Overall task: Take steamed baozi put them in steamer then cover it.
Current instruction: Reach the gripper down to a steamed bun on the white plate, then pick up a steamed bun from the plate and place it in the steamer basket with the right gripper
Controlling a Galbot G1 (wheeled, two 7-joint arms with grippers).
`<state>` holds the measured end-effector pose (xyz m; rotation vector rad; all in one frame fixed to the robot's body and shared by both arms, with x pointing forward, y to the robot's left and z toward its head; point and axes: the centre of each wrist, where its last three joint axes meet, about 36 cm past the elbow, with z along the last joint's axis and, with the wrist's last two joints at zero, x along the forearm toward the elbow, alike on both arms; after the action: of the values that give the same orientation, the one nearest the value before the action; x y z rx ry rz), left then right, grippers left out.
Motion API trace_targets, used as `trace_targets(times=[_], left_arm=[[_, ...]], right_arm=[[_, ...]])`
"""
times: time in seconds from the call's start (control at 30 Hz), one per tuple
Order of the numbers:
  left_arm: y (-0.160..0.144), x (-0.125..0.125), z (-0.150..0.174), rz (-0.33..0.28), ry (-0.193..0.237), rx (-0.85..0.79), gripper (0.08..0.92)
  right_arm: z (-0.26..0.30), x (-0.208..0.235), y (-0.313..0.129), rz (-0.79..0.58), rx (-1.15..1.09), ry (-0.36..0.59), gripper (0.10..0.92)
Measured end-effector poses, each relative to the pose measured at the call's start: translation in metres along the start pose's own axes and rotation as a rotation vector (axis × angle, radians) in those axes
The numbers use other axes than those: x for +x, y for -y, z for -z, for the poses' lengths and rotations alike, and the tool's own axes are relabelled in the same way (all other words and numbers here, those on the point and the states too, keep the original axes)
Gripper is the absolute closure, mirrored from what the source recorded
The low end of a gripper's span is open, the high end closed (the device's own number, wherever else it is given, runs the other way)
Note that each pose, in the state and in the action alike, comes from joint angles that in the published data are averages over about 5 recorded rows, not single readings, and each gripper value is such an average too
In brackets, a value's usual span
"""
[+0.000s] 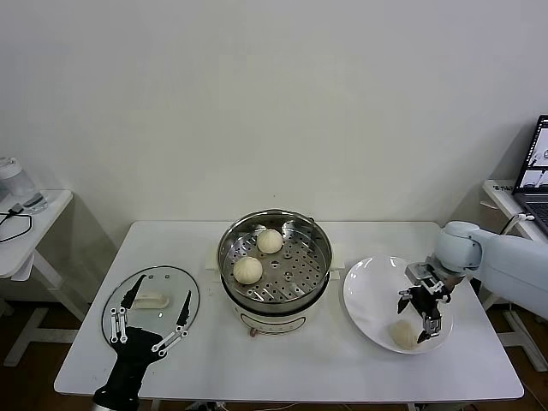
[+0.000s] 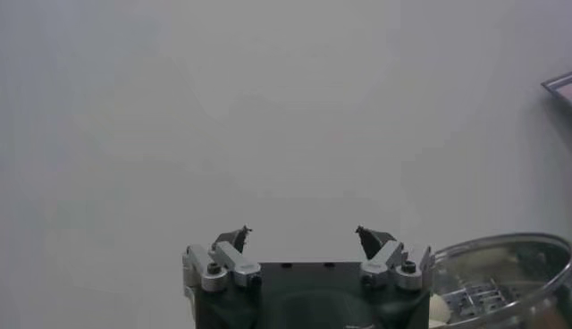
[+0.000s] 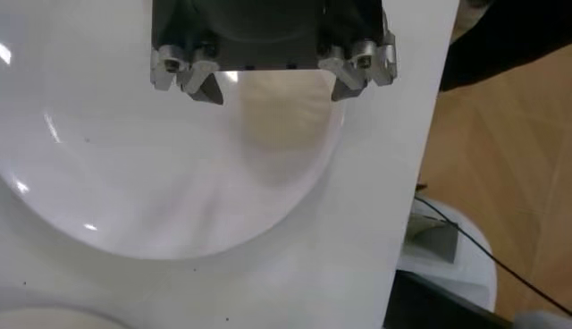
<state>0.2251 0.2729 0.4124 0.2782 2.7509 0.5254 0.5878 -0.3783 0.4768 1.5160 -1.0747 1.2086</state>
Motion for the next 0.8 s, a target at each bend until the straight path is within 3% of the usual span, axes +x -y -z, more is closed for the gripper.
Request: trace_targets(times=[0.5,0.8], left_arm=[[-0.002,0.001,0.0,0.008,0.0,-0.006,0.177],[-0.002,0.0,0.002,0.002,0.008,-0.005,0.177]], right_arm=[[0.005,-0.004,0.005,-0.004,0.013,0.012,0.306],[0.038,0.061,0.026,-0.079,0.136,0.014,0.301]])
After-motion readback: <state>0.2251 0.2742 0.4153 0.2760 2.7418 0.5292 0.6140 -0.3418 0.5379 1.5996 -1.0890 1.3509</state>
